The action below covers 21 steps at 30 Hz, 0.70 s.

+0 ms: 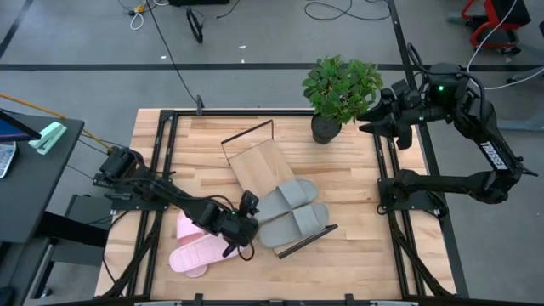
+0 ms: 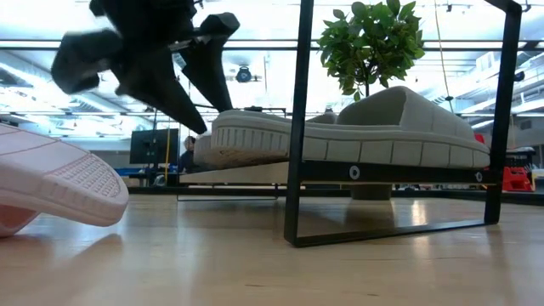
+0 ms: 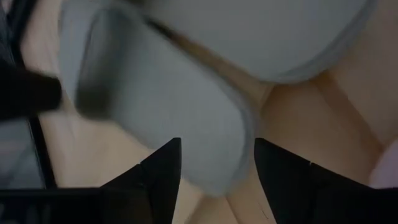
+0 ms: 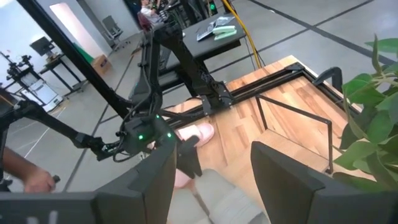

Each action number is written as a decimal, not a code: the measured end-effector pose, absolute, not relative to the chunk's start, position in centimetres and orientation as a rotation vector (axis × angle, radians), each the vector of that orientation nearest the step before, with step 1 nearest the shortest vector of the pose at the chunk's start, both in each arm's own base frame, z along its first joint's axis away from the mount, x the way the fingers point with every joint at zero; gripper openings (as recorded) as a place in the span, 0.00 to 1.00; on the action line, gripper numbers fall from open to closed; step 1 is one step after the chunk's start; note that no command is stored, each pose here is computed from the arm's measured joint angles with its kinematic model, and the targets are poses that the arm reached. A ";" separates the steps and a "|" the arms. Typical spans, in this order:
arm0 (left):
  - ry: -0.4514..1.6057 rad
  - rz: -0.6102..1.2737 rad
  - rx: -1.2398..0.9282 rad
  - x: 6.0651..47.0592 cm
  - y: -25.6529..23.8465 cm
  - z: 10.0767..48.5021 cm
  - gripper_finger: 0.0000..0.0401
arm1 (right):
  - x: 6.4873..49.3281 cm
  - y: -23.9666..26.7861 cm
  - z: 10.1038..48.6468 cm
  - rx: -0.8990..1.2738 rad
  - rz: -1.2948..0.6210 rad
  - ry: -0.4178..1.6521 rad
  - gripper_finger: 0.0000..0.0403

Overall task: Pick and place slides into the shelf
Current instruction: Put the gray slide on the shelf, then put the bottom pink slide on the shelf

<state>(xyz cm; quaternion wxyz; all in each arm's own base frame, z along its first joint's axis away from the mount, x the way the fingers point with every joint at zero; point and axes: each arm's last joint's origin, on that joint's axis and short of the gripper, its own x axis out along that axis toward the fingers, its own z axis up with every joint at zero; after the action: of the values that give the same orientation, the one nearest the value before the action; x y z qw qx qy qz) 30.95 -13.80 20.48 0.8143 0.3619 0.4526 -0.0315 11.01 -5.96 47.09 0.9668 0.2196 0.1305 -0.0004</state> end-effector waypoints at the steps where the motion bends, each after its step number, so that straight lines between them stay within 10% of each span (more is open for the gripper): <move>1: 0.991 -0.058 0.752 30.8 -13.7 20.7 0.52 | 11.0 -6.0 47.1 0.432 0.001 0.264 0.53; 21: 1.196 -0.083 -0.061 30.6 -15.5 28.9 0.46 | 10.5 -5.5 45.2 0.344 0.058 0.444 0.53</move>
<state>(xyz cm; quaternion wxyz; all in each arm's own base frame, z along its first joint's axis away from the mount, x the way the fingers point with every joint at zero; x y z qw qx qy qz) 30.59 -15.49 28.92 0.8253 -0.0287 0.5626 -0.0390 10.54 -5.51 45.16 0.9604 0.1695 0.2193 0.0288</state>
